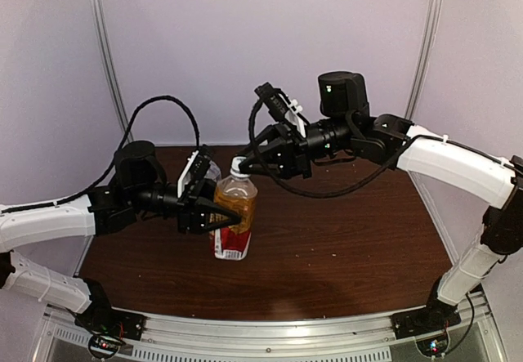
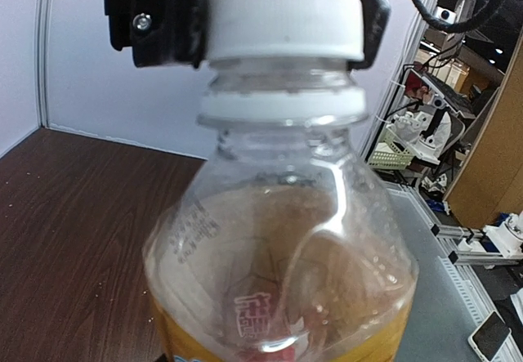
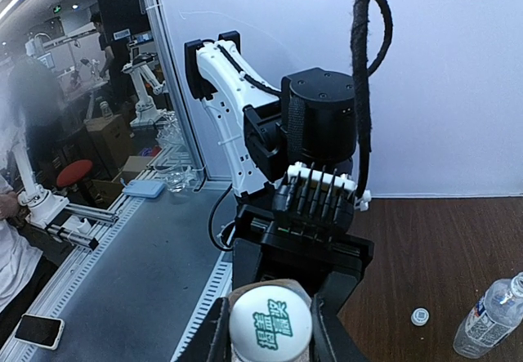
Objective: Unscrew the bottle caps
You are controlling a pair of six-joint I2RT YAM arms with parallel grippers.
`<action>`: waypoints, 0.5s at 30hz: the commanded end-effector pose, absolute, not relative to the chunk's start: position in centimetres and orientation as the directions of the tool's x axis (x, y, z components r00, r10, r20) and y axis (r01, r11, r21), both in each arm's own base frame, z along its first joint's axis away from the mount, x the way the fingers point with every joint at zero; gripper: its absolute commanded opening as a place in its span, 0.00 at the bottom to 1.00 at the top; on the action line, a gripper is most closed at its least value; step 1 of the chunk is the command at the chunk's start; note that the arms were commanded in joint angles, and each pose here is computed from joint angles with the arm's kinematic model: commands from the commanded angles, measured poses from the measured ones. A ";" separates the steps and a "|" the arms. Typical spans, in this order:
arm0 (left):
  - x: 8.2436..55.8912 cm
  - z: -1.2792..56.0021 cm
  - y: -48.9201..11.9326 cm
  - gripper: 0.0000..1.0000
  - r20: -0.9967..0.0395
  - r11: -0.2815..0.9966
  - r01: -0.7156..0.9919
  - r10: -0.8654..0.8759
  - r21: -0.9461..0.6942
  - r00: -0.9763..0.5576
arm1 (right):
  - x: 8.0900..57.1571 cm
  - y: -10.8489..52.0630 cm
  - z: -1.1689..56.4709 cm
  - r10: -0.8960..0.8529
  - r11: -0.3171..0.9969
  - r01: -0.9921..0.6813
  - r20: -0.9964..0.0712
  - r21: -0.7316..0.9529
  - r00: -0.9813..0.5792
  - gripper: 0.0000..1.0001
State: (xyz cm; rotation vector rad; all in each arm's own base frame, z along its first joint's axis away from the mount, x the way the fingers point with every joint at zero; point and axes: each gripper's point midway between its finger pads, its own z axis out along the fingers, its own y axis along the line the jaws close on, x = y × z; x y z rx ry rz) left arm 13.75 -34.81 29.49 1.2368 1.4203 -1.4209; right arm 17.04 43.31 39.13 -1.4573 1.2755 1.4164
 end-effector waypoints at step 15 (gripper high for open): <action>14.1 32.8 -34.6 0.34 -0.993 -0.073 0.990 0.010 -0.118 -0.118 | 18.6 41.9 40.1 -0.137 -0.125 -0.983 -0.984 0.132 -0.115 0.57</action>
